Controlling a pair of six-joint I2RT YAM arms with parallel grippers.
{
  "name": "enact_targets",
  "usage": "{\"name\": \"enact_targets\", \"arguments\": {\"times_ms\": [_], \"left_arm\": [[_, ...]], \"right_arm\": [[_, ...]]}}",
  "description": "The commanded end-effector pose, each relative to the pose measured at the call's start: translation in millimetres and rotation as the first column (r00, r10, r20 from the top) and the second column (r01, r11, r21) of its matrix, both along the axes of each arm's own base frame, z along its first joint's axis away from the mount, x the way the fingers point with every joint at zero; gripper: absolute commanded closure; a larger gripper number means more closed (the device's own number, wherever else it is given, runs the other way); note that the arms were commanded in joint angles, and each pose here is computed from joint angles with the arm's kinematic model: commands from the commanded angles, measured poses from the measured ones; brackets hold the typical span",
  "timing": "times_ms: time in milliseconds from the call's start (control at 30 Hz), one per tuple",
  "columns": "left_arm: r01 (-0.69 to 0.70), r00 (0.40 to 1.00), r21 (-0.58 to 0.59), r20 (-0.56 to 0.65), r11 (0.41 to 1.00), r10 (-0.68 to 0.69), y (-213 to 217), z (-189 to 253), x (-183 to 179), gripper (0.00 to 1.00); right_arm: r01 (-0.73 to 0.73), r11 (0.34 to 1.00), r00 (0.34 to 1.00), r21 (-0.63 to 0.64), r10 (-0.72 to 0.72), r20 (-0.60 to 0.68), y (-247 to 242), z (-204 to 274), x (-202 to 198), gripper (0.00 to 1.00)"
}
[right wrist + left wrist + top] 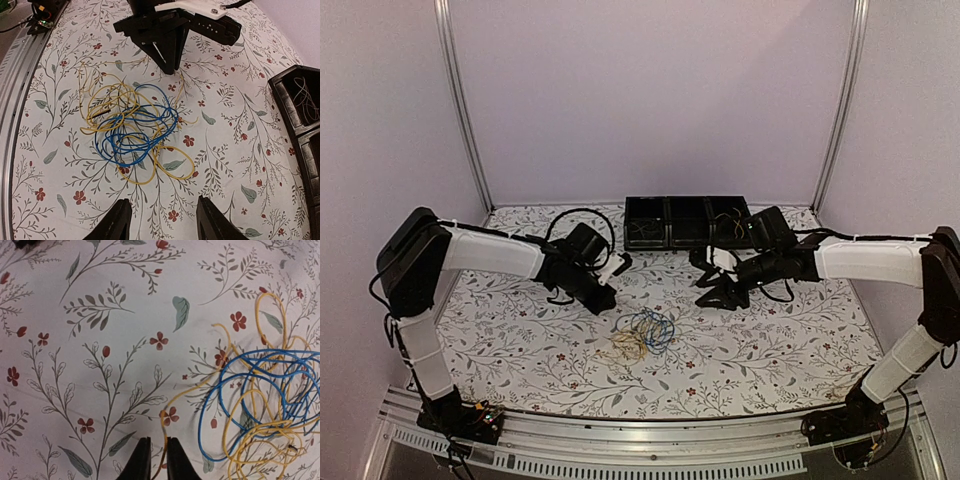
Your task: Untangle the cables
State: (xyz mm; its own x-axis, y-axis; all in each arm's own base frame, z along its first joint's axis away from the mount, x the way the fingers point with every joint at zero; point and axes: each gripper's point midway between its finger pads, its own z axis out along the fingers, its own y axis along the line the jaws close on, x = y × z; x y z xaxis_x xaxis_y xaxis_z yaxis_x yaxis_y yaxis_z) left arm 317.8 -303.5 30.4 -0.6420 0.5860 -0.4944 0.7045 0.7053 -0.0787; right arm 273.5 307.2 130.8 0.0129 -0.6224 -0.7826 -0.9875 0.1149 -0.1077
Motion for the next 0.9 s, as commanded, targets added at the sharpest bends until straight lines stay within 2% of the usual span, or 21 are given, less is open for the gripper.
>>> {"name": "enact_targets", "arguments": {"times_ms": [0,67,167,300,400,567,633,733,867], "left_arm": [[0.032,0.998,-0.071,0.058,0.997,-0.028,-14.3,31.7,6.5,0.96],[0.048,0.988,-0.122,0.15,0.991,-0.029,-21.7,63.8,8.5,1.0],[0.123,0.956,-0.245,0.288,0.962,-0.048,-37.4,128.2,-1.4,1.0],[0.253,0.881,-0.361,0.469,0.898,-0.06,-49.8,213.9,-25.0,1.0],[0.317,0.836,-0.401,0.547,0.86,-0.053,-53.4,256.0,-40.0,1.0],[0.341,0.801,-0.473,0.598,0.812,0.012,-51.5,295.8,-48.8,1.0],[0.339,0.797,-0.494,0.603,0.8,0.035,-50.4,301.4,-50.0,1.0],[0.331,0.795,-0.522,0.603,0.786,0.065,-47.9,305.0,-50.2,1.0],[0.332,0.799,-0.545,0.596,0.77,0.077,-47.9,306.6,-52.0,1.0]], "right_arm": [[0.028,0.999,0.999,0.015,-0.028,0.022,3.2,8.7,9.9,0.52],[0.037,0.999,0.999,0.023,-0.037,0.022,4.2,10.9,11.6,0.53],[0.082,0.996,0.996,0.045,-0.084,0.035,6.3,26.1,22.2,0.53],[0.116,0.986,0.988,0.122,-0.127,0.087,11.8,80.5,34.3,0.48],[0.127,0.974,0.984,0.189,-0.147,0.098,18.2,128.8,41.0,0.43],[0.057,0.954,0.998,0.295,-0.064,0.015,37.2,180.9,31.7,0.37],[0.004,0.934,1.0,0.359,0.002,-0.018,44.3,197.6,21.0,0.35],[-0.076,0.891,0.994,0.447,0.104,-0.039,49.4,219.4,1.9,0.25],[-0.102,0.876,0.989,0.472,0.141,-0.048,51.4,230.8,-4.4,0.25]]}}
